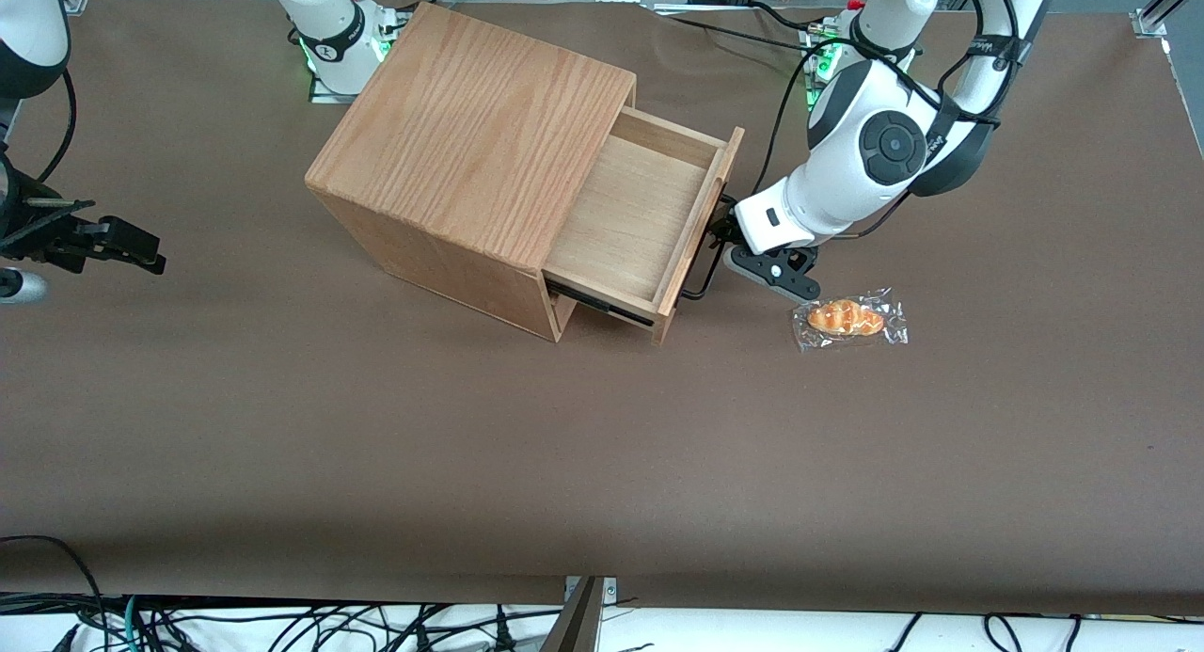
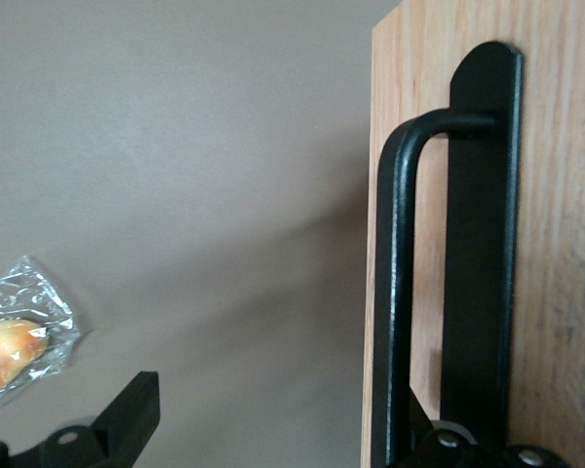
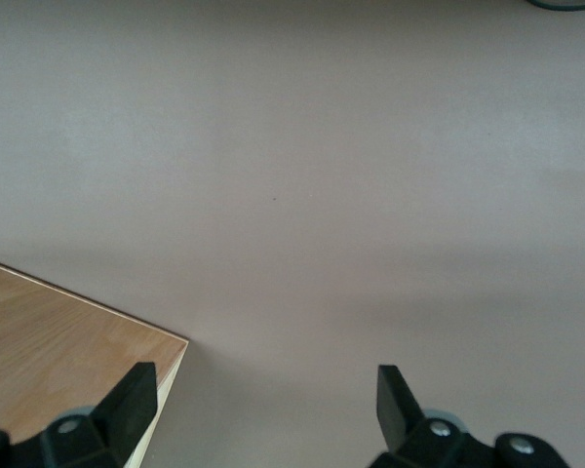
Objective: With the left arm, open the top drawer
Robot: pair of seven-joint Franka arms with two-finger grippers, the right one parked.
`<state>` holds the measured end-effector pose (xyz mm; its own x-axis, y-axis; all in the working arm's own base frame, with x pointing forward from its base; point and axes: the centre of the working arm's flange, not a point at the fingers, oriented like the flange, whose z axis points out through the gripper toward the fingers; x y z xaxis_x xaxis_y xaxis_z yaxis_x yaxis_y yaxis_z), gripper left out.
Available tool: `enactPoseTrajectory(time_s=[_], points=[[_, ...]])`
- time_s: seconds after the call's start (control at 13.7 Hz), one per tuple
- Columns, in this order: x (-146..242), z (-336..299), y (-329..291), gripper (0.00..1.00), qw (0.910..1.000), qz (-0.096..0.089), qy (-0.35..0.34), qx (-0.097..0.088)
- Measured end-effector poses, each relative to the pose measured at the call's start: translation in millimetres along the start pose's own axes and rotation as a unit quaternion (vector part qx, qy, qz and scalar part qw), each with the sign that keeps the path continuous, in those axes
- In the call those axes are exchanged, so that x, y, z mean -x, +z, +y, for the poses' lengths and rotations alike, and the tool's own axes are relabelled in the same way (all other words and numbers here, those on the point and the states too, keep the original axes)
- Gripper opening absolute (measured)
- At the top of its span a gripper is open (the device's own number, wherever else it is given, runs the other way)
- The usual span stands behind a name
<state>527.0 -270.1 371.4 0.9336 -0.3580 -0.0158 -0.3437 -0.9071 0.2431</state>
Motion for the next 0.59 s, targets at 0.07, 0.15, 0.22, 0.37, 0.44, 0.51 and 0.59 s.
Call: enactPoseTrajectory(time_s=[0.07,0.15,0.22,0.37,0.44,0.51,0.59], points=[[0.1,-4.3,-1.1,1.00,1.0000,-0.001,-0.001,0.000],[0.1,-8.6,-2.1,1.00,1.0000,-0.002,-0.002,-0.001],[0.0,-12.1,-3.1,1.00,1.0000,-0.002,-0.002,-0.001],[0.2,-14.0,-3.6,1.00,1.0000,-0.003,-0.003,-0.001],[0.2,-14.1,-3.6,1.00,1.0000,-0.003,-0.003,-0.001],[0.2,-14.1,-3.6,1.00,1.0000,-0.003,-0.003,-0.001],[0.3,-14.3,-3.7,1.00,1.0000,-0.003,-0.004,0.001]])
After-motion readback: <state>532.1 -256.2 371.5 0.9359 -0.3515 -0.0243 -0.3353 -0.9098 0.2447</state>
